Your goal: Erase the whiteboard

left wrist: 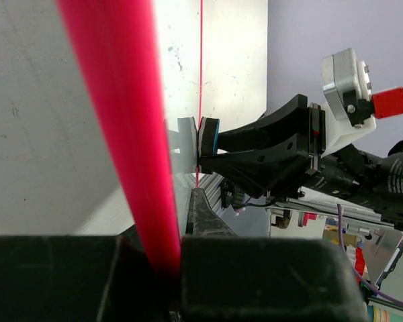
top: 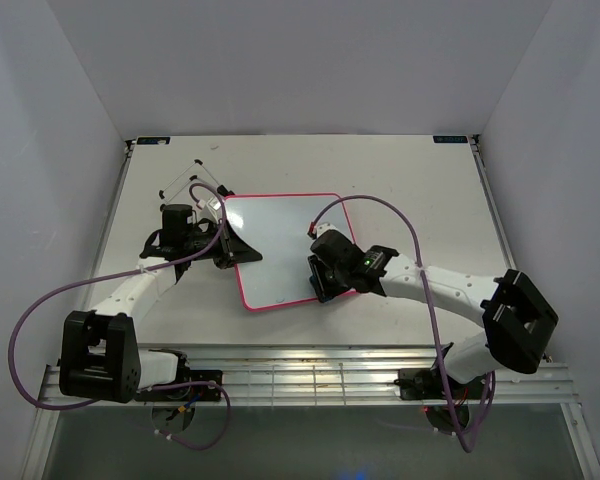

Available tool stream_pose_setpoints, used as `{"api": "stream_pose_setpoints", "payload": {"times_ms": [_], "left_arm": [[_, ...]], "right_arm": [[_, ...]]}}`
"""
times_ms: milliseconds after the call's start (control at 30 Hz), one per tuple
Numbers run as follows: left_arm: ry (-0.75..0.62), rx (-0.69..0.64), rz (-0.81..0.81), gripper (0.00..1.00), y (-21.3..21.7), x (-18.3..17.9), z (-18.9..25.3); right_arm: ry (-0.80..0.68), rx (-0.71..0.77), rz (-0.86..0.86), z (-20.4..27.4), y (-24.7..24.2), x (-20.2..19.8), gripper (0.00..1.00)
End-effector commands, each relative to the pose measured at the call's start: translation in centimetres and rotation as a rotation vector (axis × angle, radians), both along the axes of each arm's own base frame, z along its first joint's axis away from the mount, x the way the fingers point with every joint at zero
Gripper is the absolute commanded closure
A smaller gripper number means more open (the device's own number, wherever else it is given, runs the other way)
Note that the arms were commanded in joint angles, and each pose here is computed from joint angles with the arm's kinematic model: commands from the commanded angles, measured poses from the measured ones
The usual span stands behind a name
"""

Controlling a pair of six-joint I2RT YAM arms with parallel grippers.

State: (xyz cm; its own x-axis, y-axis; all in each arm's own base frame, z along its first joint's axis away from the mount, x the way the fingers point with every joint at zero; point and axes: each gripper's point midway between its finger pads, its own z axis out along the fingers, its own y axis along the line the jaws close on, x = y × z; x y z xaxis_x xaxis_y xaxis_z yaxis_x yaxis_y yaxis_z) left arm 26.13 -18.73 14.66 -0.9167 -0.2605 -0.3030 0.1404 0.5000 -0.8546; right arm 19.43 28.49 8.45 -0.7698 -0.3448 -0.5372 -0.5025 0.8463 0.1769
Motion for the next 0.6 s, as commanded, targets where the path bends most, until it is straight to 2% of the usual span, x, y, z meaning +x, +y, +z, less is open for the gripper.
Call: {"api": "stream_pose_setpoints", "payload": {"times_ms": [0,200,367,467,567], "left_arm": [[-0.031,0.147,0.078,1.00,1.5,1.1,-2.4],[-0.032,0.147,0.082,1.00,1.6,1.2,-2.4],[-0.032,0.147,0.080,1.00,1.6,1.1,-2.5],[-0.033,0.144,0.078,1.00,1.5,1.1,-2.4],[-0.036,0.141,0.068,1.00,1.4,1.0,-2.4]], "right_arm": [[0.000,-0.036,0.015,-0.7,0.4,-1.5,0.92],[-0.078,0.145,0.197,4.8,10.4,-4.8,0.92],[-0.085,0.192,0.305,6.2,14.7,-7.8,0.92],[-0.103,0.147,0.295,5.4,14.2,-7.3,0.92],[-0.080,0.072,0.255,3.0,11.5,-5.7,0.92]]}}
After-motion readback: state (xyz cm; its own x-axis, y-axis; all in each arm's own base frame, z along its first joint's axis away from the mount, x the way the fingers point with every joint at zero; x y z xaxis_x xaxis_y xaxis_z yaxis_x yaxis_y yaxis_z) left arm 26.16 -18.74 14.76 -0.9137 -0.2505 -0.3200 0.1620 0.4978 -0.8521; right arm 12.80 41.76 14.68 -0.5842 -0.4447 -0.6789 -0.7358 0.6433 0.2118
